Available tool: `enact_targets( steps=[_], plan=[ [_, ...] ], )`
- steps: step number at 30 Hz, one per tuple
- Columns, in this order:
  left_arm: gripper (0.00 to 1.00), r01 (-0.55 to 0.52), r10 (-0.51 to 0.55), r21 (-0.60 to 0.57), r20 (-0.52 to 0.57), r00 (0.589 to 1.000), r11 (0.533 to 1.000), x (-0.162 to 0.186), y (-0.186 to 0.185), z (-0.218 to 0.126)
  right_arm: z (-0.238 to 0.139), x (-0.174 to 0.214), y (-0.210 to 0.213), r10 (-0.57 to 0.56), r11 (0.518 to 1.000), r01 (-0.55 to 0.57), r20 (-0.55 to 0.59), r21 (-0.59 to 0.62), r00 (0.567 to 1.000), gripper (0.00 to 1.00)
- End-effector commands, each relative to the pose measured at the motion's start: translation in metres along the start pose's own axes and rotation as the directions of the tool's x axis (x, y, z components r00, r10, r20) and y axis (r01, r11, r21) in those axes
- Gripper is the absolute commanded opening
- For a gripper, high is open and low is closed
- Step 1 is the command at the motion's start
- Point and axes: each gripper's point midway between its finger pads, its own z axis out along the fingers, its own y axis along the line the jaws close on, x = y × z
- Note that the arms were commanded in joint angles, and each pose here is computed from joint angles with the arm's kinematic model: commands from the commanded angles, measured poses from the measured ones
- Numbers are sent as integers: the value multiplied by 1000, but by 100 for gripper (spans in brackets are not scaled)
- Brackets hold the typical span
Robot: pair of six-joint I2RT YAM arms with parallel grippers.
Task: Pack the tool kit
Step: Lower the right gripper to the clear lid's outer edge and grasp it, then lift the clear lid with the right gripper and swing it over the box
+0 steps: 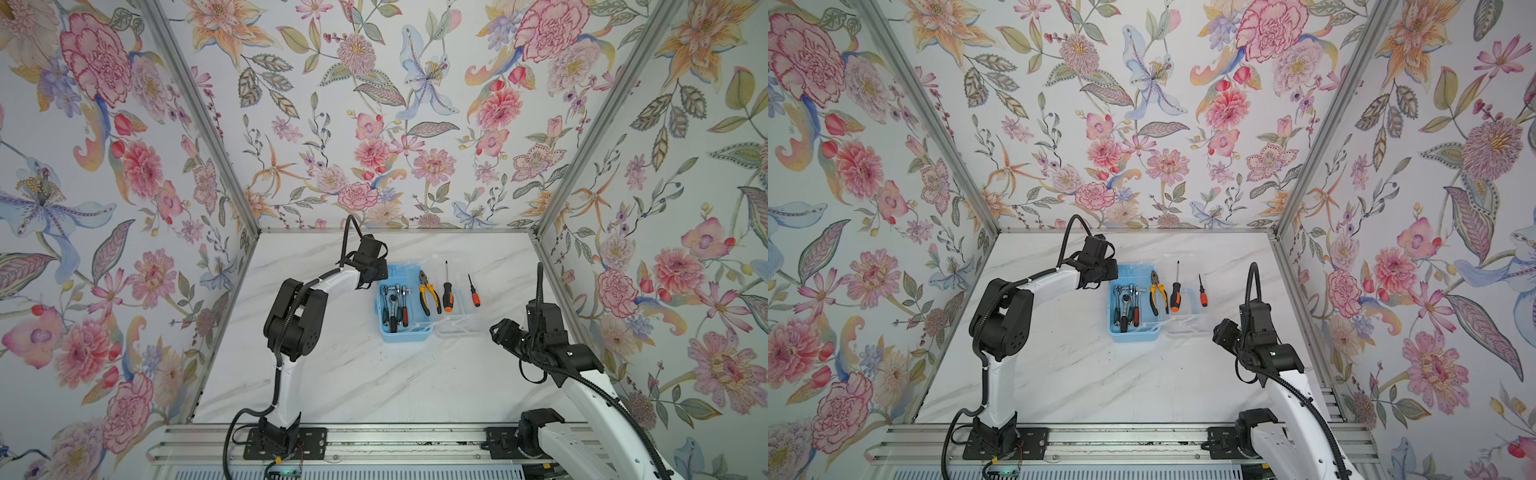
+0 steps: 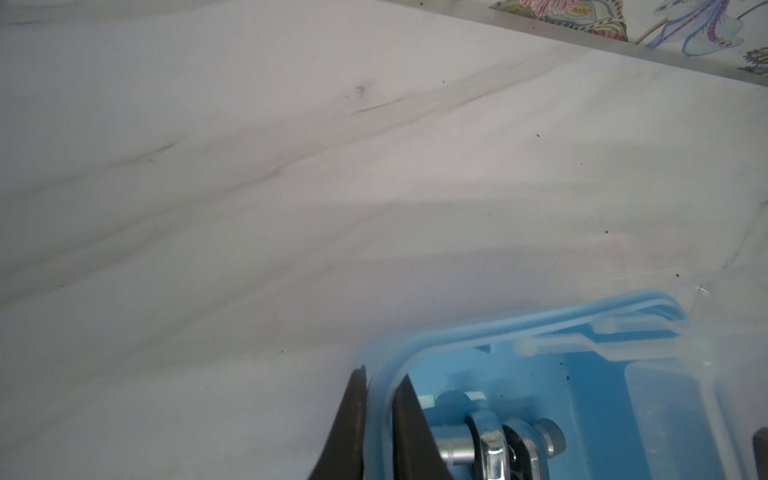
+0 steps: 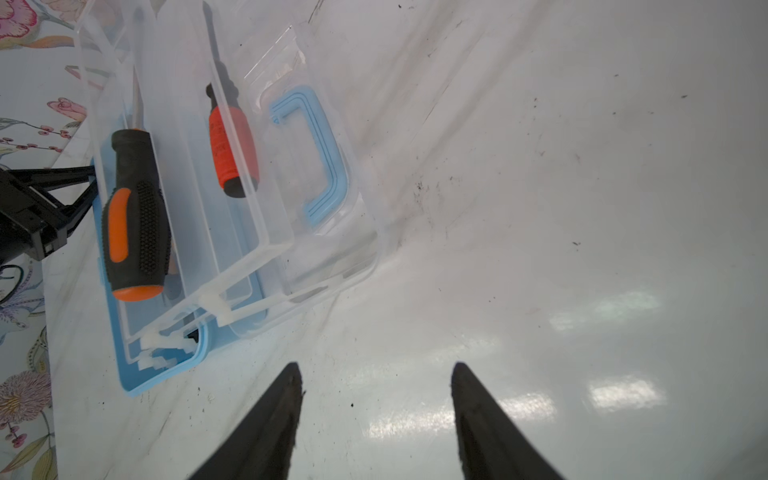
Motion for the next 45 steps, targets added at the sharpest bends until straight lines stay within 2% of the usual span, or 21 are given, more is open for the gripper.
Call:
enact_targets(
  steps=[1,5,9,22,26,37,42,45],
  plan=[
    [0,22,-21,-98,4,1000,995,3,36,-1,14,-8,8,13,999,-12,16,-46,1000,52],
    [0,-1,1,-68,2,1000,998,-4,28,3,29,-15,16,18,996,-16,25,-83,1000,46],
    [0,-6,7,-58,6,1000,998,-8,25,4,40,-23,26,9,991,-3,41,-132,999,45],
    [0,-4,4,-35,4,1000,999,-6,22,6,78,-21,25,-43,991,45,12,-130,999,39],
    [0,-4,4,-30,-2,1000,1000,-5,21,9,88,-20,24,-66,990,67,4,-127,998,35],
    [0,-2,1,-12,-15,1000,1000,-2,18,14,115,-20,34,-115,976,120,37,-181,993,28],
    [0,-2,2,-9,-17,1000,1000,-2,18,14,123,-15,31,-127,977,131,32,-167,991,20],
    [0,-2,1,-9,-19,1000,1000,-1,18,14,125,-15,28,-121,980,126,39,-153,992,2]
  ],
)
